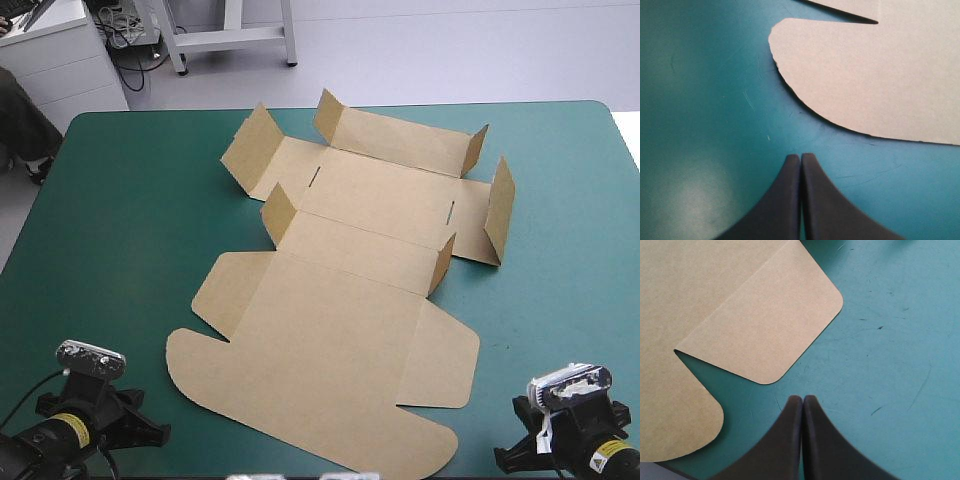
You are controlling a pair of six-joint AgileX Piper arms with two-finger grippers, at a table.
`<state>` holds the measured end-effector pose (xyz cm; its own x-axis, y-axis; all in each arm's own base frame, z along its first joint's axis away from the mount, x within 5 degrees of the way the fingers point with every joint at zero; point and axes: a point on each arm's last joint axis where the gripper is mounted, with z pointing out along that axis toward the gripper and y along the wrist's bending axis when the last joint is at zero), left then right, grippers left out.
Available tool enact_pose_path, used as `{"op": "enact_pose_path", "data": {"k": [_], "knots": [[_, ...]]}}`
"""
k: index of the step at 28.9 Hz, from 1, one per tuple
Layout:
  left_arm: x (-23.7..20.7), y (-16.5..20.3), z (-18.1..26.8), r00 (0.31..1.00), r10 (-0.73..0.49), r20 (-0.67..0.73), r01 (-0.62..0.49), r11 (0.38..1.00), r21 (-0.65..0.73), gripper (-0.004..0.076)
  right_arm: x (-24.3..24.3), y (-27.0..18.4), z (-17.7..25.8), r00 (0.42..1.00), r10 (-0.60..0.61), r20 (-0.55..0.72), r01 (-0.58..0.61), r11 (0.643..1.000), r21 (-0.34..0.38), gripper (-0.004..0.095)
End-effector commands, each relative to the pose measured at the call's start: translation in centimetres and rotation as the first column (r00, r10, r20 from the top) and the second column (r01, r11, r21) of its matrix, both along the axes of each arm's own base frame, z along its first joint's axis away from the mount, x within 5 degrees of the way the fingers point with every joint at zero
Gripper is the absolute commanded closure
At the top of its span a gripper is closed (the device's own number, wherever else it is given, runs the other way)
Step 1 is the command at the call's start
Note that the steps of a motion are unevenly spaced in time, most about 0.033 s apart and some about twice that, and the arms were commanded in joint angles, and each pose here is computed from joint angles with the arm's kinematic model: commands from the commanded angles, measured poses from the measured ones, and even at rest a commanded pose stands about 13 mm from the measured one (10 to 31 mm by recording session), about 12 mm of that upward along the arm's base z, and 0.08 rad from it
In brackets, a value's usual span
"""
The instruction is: Fold the box
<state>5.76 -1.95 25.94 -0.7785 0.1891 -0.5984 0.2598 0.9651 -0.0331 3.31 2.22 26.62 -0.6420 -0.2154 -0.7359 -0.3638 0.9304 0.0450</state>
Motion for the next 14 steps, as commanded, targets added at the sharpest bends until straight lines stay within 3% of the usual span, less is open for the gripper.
{"op": "enact_pose_path", "data": {"k": [1, 14], "knots": [[0.42, -0.21, 1.08, 0.998, -0.007, 0.062, 0.009, 1.0, -0.024, 0.0756, 0.35, 0.08, 0.96, 0.998, -0.001, 0.057, 0.001, 1.0, 0.015, 0.0931], [0.42, -0.21, 1.08, 0.998, -0.007, 0.062, 0.009, 1.0, -0.024, 0.0756, 0.35, 0.07, 0.96, 0.998, 0.008, 0.062, -0.009, 1.0, 0.004, 0.0925]]}}
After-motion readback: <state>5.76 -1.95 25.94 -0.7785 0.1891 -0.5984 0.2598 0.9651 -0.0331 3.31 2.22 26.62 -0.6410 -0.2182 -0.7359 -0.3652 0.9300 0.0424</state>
